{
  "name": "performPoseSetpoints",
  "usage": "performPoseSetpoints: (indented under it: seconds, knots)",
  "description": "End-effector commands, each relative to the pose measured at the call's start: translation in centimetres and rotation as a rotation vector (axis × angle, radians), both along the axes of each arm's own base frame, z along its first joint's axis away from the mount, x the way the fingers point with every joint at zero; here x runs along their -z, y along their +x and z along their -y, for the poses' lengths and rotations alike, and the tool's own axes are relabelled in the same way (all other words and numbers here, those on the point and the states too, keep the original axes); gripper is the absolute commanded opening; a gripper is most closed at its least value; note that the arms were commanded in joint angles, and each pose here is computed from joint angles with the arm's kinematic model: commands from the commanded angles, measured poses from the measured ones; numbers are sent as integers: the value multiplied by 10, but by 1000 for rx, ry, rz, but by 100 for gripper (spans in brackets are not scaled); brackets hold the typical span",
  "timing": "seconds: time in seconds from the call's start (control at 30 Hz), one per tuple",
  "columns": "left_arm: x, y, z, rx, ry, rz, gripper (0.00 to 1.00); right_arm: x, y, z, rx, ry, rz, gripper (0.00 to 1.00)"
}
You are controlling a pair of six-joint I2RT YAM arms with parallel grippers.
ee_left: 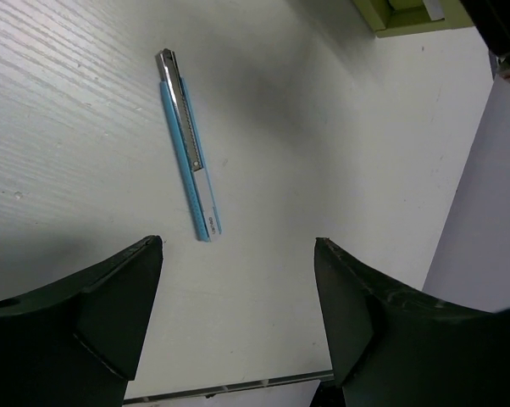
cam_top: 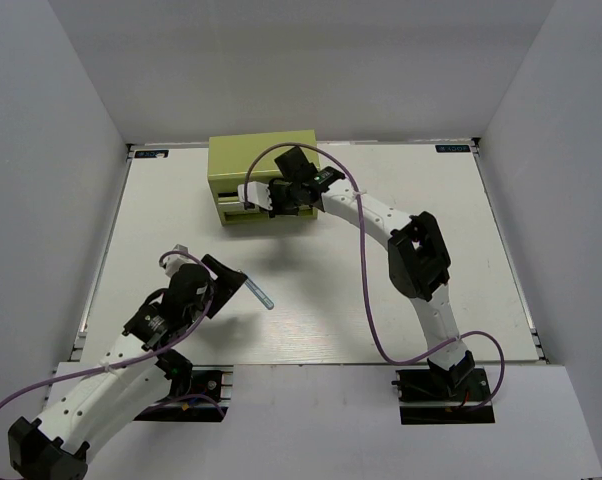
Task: Sort the stationery into containers
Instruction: Close the drawer in the storage box, then open the drawer in the storage box.
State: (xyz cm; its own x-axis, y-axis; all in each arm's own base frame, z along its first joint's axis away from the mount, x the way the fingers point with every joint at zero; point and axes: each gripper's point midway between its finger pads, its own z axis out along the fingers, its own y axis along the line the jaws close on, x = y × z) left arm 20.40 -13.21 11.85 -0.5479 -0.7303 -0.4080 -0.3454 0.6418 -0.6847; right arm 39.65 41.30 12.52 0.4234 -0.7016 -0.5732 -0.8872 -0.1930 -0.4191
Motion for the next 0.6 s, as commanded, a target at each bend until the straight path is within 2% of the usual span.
performPoseSetpoints:
  seconds: [0.0, 0.27, 0.37, 0.4, 0.43, 0.47, 0.53, 0.57]
  knots:
    - [-4, 3, 5, 3, -42, 29, 82, -43, 58, -6, 190, 98, 201, 0]
    - [-16, 14, 16, 21, -98, 95, 82, -49, 90, -1, 305, 104, 300, 0]
    - [-17, 17, 22, 31, -129, 111, 82, -55, 85, 0, 293, 106, 285, 0]
    - [-22, 20, 24, 32, -143, 132, 82, -49, 77, 4, 274, 81, 248, 0]
    - [-17, 20, 24, 32, -144, 135, 82, -42, 52, -2, 166, 82, 151, 0]
    - [-25, 26, 28, 33, -171, 178, 81, -56, 32, 5, 117, 79, 111, 0]
    - [-24, 34, 29, 3, -197, 205, 76, -46, -9, 5, -10, 108, -11, 0]
    - [-39, 43, 32, -10, -242, 268, 73, -74, -19, 5, -41, 172, 7, 3]
